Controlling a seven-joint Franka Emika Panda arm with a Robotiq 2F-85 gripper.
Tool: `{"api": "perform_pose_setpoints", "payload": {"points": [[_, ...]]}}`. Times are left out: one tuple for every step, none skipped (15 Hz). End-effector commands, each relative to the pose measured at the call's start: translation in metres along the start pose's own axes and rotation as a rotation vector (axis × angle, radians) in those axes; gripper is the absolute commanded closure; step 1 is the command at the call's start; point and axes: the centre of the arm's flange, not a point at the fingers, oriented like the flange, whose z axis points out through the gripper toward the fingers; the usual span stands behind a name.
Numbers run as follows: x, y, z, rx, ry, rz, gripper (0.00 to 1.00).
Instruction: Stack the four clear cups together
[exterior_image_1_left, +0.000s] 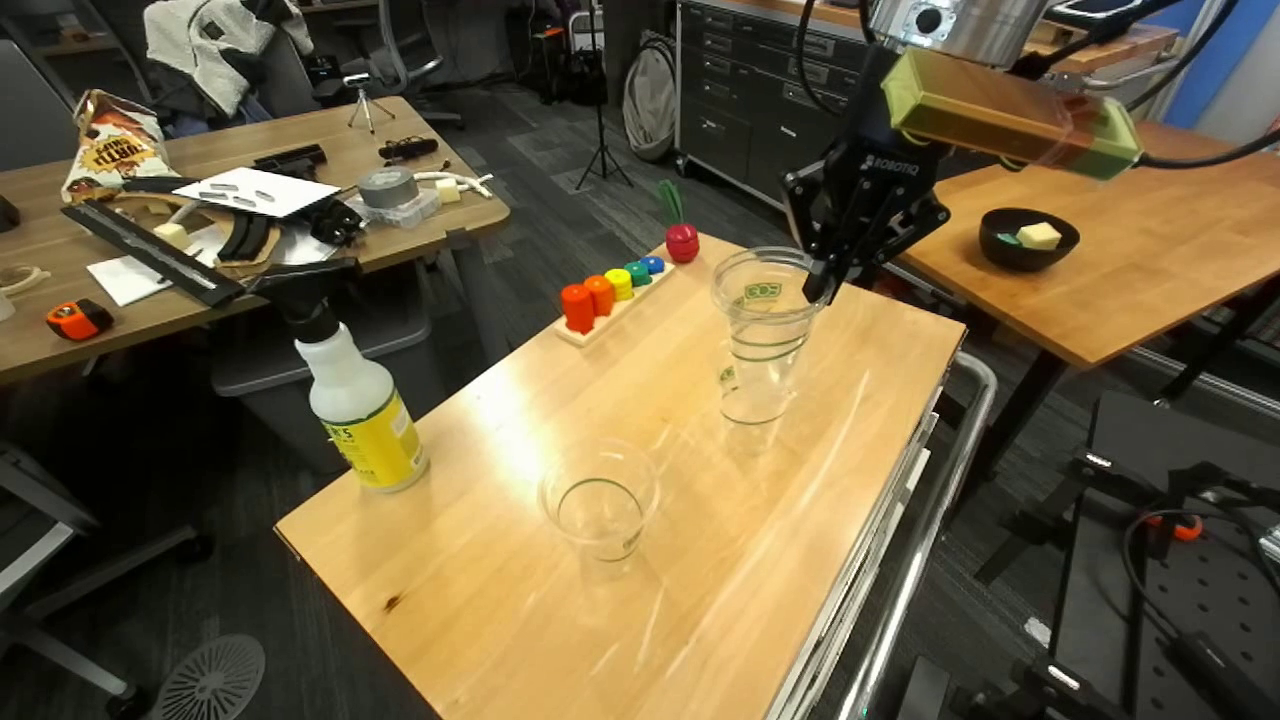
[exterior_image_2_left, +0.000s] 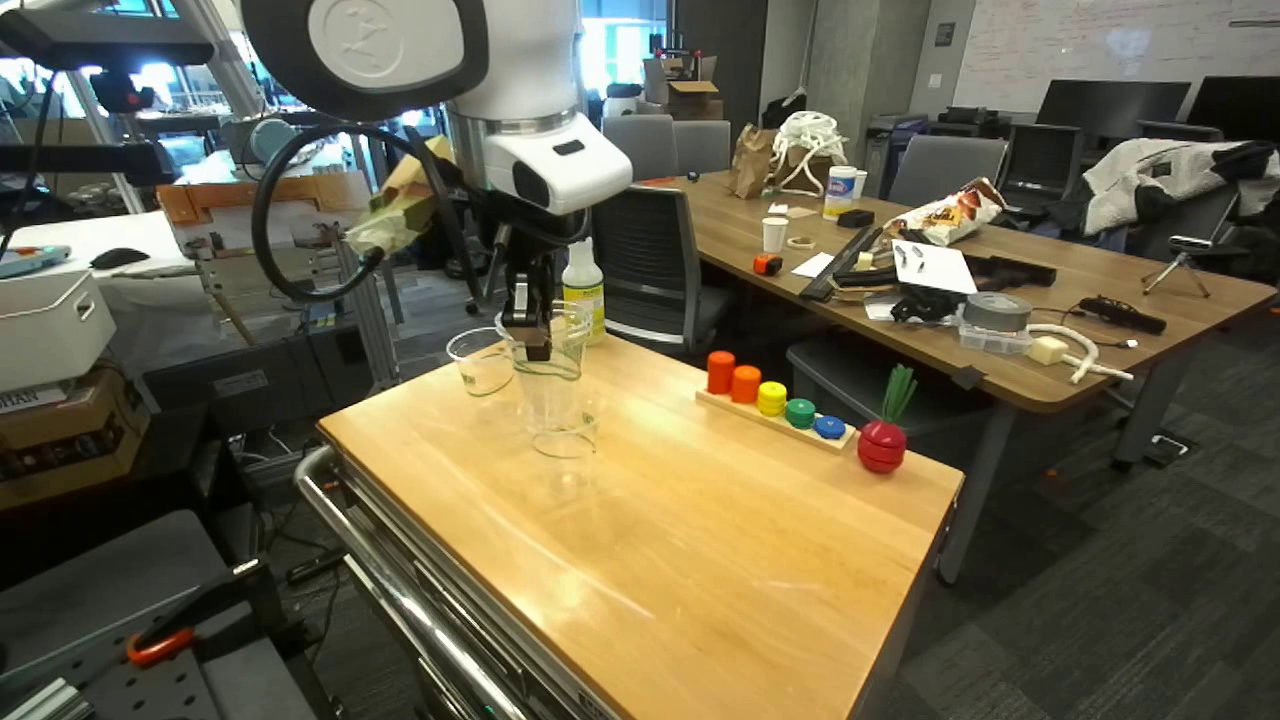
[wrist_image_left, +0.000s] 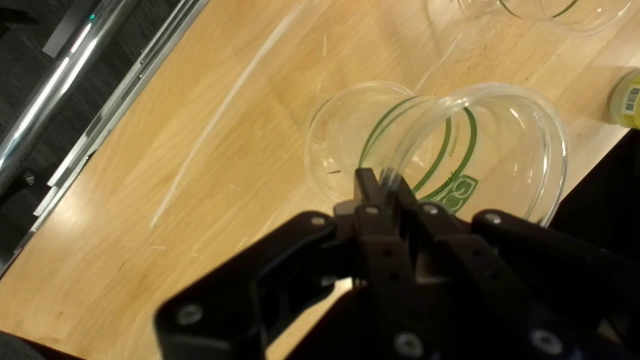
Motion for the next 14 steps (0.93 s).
{"api": "perform_pose_setpoints", "payload": {"points": [[0.002, -0.012, 0.008, 0.005, 0.018, -0.036, 0.98], [0.002, -0.011, 0.013, -0.007, 0.023, -0.039, 0.98], [0.003, -0.011, 0.017, -0.012, 0.025, -0.042, 0.98], [0.003, -0.01, 0.02, -0.019, 0.028, -0.046, 0.98], [0.004, -0.009, 0.023, -0.026, 0.031, -0.051, 0.98], [0.005, -0.008, 0.026, -0.031, 0.039, -0.056, 0.98], [0.005, -0.008, 0.028, -0.034, 0.043, -0.061, 0.93], [0.006, -0.007, 0.029, -0.035, 0.05, -0.066, 0.68], [0.006, -0.007, 0.03, -0.037, 0.053, -0.07, 0.68], [0.006, -0.007, 0.029, -0.039, 0.06, -0.074, 0.63], [0.006, -0.006, 0.029, -0.04, 0.064, -0.081, 0.56], [0.007, -0.006, 0.03, -0.045, 0.07, -0.08, 0.47], [0.007, -0.005, 0.03, -0.049, 0.073, -0.083, 0.4], [0.007, -0.004, 0.03, -0.055, 0.077, -0.087, 0.31]]}}
